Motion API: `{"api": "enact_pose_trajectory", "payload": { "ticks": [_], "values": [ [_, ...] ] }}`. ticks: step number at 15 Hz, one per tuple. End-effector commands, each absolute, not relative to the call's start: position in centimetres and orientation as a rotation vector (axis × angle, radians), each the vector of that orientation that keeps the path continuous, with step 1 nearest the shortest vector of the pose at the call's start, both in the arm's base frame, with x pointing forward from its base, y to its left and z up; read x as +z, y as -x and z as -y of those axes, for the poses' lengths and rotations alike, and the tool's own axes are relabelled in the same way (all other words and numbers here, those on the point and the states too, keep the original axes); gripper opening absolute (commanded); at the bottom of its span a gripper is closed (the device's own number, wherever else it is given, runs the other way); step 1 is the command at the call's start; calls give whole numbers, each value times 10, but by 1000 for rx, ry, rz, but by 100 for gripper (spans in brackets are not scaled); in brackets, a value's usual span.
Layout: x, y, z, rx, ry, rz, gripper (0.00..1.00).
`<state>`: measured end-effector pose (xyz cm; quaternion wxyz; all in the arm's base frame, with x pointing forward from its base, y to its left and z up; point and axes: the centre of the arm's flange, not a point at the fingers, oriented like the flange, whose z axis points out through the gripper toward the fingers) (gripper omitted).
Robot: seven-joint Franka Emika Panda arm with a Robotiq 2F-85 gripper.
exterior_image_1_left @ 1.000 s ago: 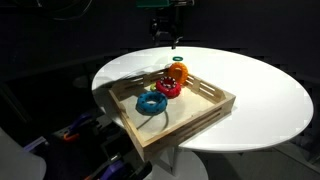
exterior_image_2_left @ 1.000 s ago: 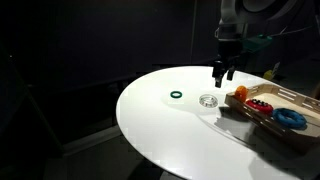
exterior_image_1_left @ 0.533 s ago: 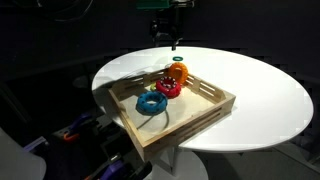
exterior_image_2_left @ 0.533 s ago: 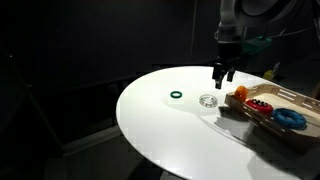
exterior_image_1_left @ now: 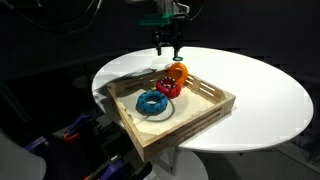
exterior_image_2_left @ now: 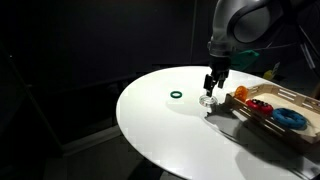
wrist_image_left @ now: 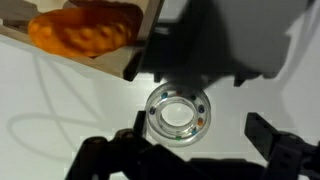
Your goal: Put the white circular object on the wooden tray
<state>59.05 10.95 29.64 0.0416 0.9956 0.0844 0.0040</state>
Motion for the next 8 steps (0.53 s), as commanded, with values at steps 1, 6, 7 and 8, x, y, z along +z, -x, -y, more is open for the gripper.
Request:
{"api": "enact_pose_trajectory", "payload": {
  "ticks": [1, 6, 7, 8],
  "values": [
    [288, -601, -117, 85, -3056, -241, 100],
    [277, -606, -122, 144, -3093, -244, 100],
    [275, -606, -123, 152, -3099, -239, 100],
    [272, -607, -123, 157, -3109, -232, 100]
  ]
}}
